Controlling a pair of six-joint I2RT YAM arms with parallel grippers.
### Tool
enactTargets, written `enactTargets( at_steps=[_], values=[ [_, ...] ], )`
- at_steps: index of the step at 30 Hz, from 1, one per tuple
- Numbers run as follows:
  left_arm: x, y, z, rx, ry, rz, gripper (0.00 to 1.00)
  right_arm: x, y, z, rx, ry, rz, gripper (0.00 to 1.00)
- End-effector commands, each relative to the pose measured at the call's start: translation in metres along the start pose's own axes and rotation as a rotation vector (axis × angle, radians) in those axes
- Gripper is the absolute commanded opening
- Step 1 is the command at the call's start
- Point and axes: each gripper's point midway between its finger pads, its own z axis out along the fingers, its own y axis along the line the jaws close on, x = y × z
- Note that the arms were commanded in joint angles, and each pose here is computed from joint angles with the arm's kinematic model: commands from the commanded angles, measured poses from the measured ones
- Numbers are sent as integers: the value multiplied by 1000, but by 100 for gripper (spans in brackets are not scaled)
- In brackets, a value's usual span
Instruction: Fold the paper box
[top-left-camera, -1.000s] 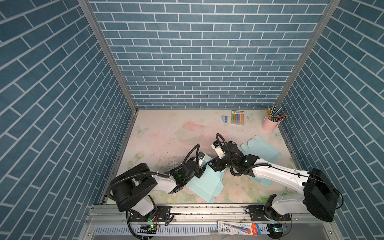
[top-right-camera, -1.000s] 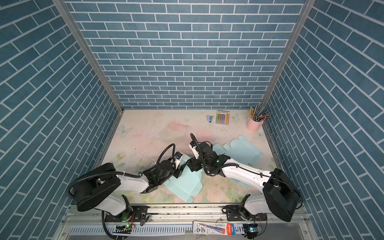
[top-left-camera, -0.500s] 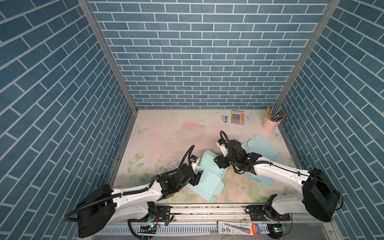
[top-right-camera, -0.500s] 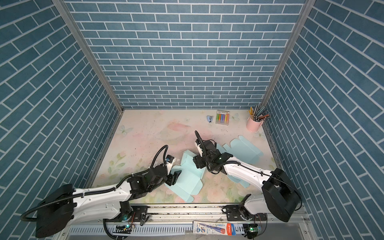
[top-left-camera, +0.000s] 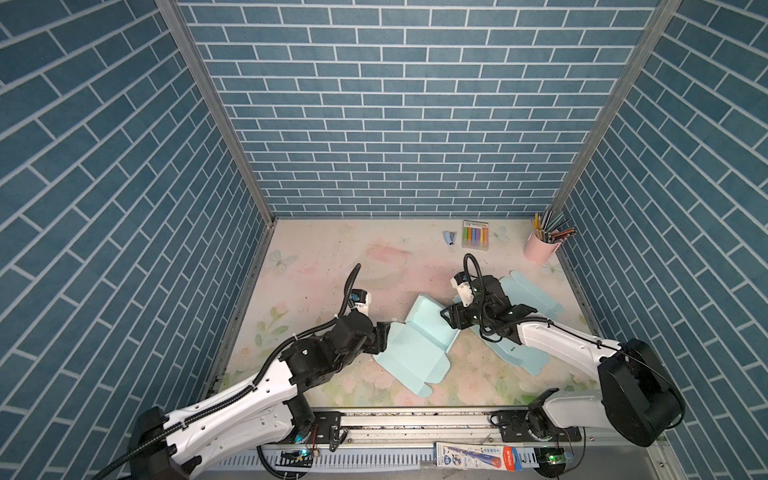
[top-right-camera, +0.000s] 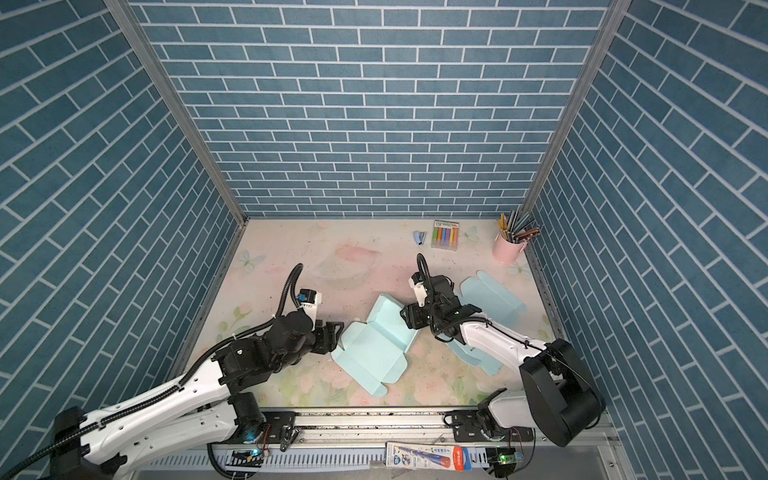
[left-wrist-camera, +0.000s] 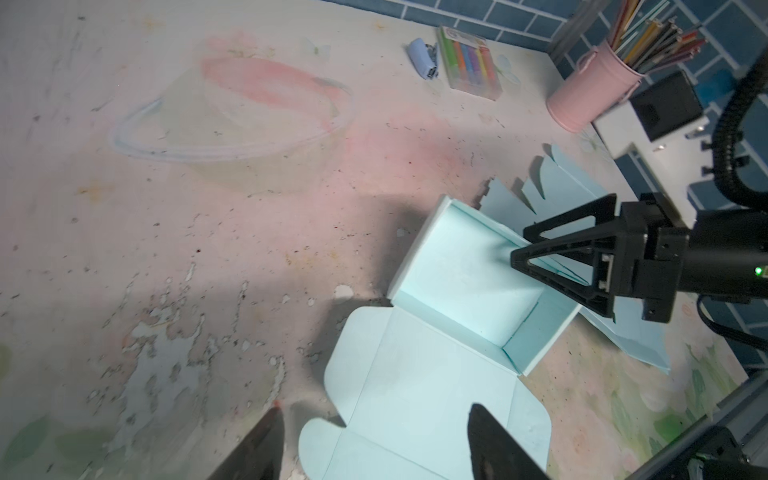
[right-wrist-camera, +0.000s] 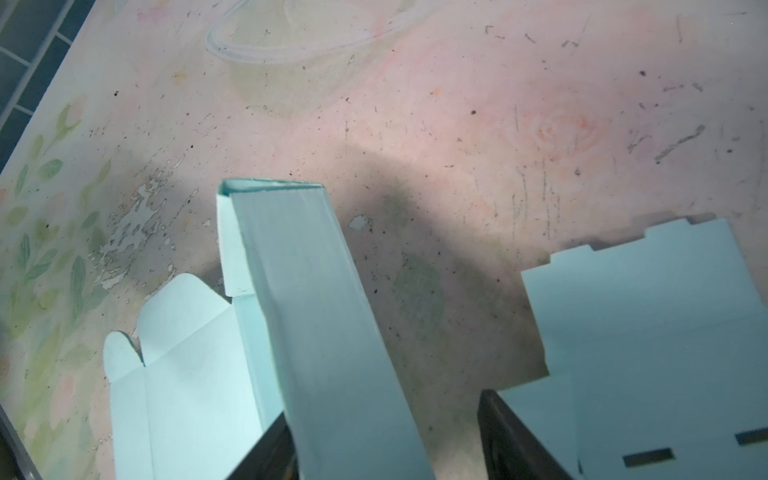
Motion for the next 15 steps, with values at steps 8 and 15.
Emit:
enactTargets(
  at_steps=[8, 15],
  values=[
    [32, 26, -12, -64, 136, -188, 69, 5, -14, 10, -61, -5, 23, 63],
    [46, -4, 7, 109, 138, -349, 78, 17, -19, 12, -80, -3, 32, 62]
  ],
)
